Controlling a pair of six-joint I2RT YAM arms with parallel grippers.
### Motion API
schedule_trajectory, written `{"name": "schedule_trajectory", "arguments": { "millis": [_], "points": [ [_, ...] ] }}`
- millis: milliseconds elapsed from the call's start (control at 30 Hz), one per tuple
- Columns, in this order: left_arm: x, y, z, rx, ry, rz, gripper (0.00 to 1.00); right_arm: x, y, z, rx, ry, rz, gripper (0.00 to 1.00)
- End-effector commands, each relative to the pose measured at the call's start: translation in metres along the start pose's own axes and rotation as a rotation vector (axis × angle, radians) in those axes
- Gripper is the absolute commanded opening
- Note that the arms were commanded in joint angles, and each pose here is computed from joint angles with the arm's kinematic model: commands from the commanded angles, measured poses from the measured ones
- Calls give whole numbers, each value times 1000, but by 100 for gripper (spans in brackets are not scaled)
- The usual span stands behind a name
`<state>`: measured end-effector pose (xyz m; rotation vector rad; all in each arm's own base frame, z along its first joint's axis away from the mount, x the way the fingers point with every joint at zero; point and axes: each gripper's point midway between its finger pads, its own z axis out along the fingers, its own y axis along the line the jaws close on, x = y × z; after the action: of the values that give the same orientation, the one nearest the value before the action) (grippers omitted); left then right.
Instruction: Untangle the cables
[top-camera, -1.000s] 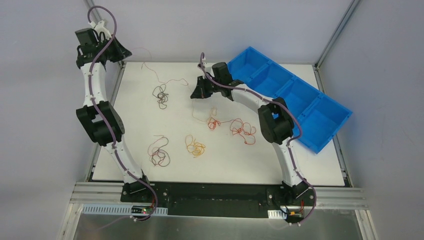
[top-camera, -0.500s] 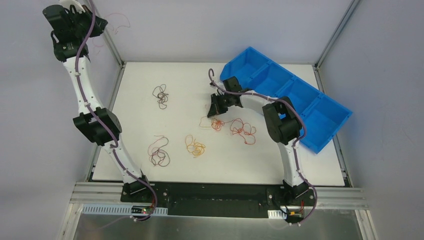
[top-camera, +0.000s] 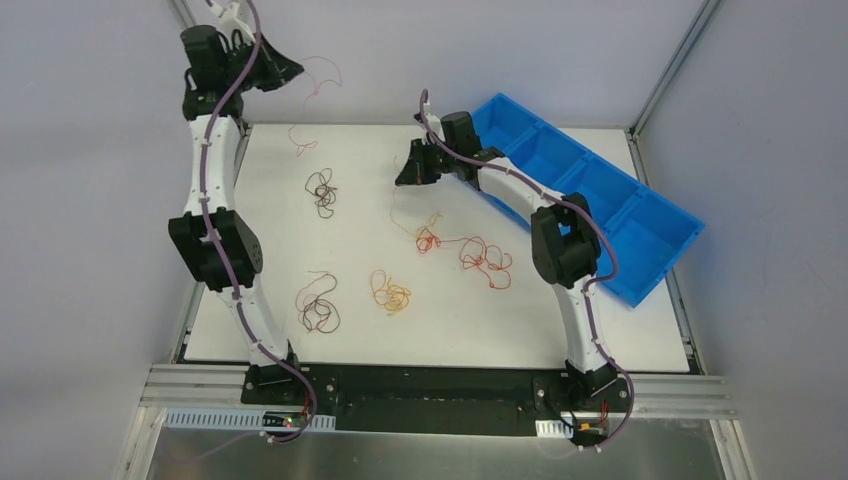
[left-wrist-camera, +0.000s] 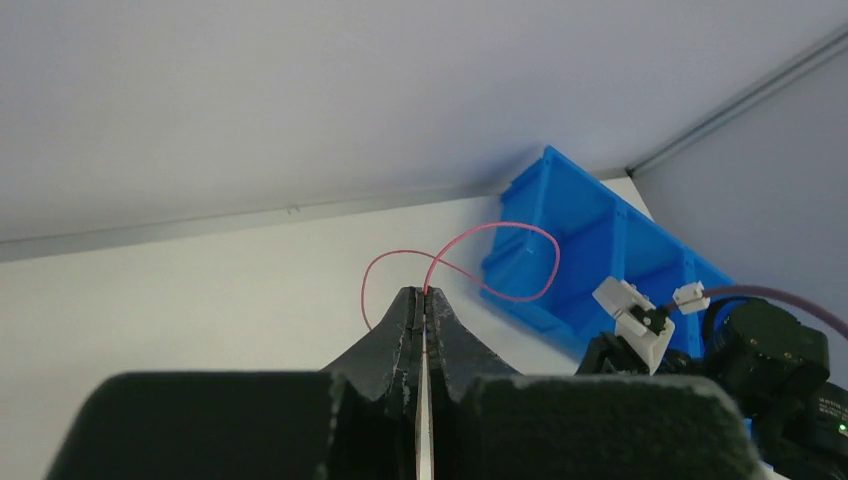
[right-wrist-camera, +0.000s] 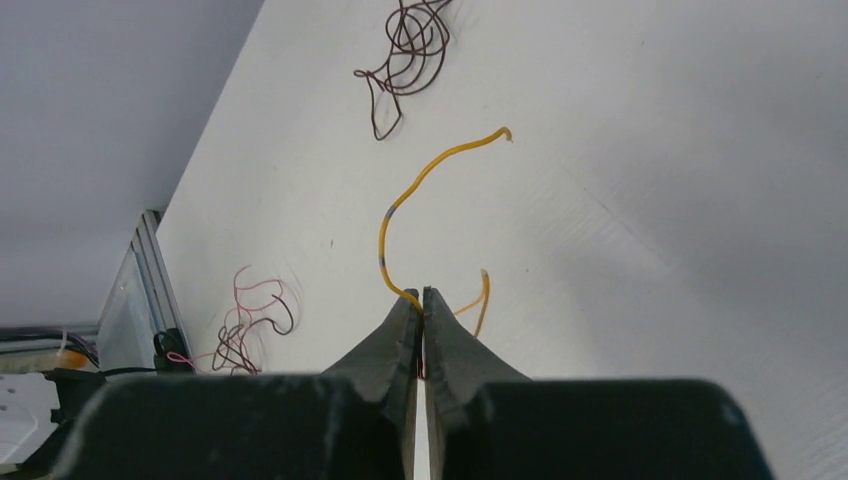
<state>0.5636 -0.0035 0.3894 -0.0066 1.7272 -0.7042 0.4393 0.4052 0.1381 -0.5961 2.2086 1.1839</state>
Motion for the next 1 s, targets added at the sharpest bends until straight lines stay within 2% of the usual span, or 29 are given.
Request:
{"name": "schedule_trajectory", "arguments": {
  "millis": [0, 67, 167, 267, 400, 500, 600, 667, 767, 967],
  "points": [
    [30, -58, 18, 149, 49, 28, 0, -25, 5, -10, 2, -61, 11, 10],
    [54, -64, 32, 161, 85, 54, 0, -22, 0, -21, 19, -54, 20, 16],
    [86, -59, 52, 151, 134, 52, 0, -14, -7, -45, 53, -39, 46, 39],
    [113, -44, 69, 128, 169, 33, 0, 4, -17, -76, 104, -5, 80, 51],
    [143, -25, 85, 105, 213, 0, 0, 38, -26, -121, 168, 69, 88, 60],
    [175, -31, 96, 131, 278, -3, 1, 70, -31, -152, 215, 151, 89, 63],
    [194, -37, 92, 170, 350, -8, 38, 100, -34, -181, 244, 241, 62, 63],
    [204, -51, 79, 224, 388, 19, 53, 122, -34, -199, 261, 313, 50, 63],
    [221, -96, 43, 400, 433, 121, 60, 148, -36, -215, 291, 394, 81, 63],
    [308, -169, -13, 680, 575, 331, 63, 177, -59, -231, 424, 466, 141, 62]
  ]
}}
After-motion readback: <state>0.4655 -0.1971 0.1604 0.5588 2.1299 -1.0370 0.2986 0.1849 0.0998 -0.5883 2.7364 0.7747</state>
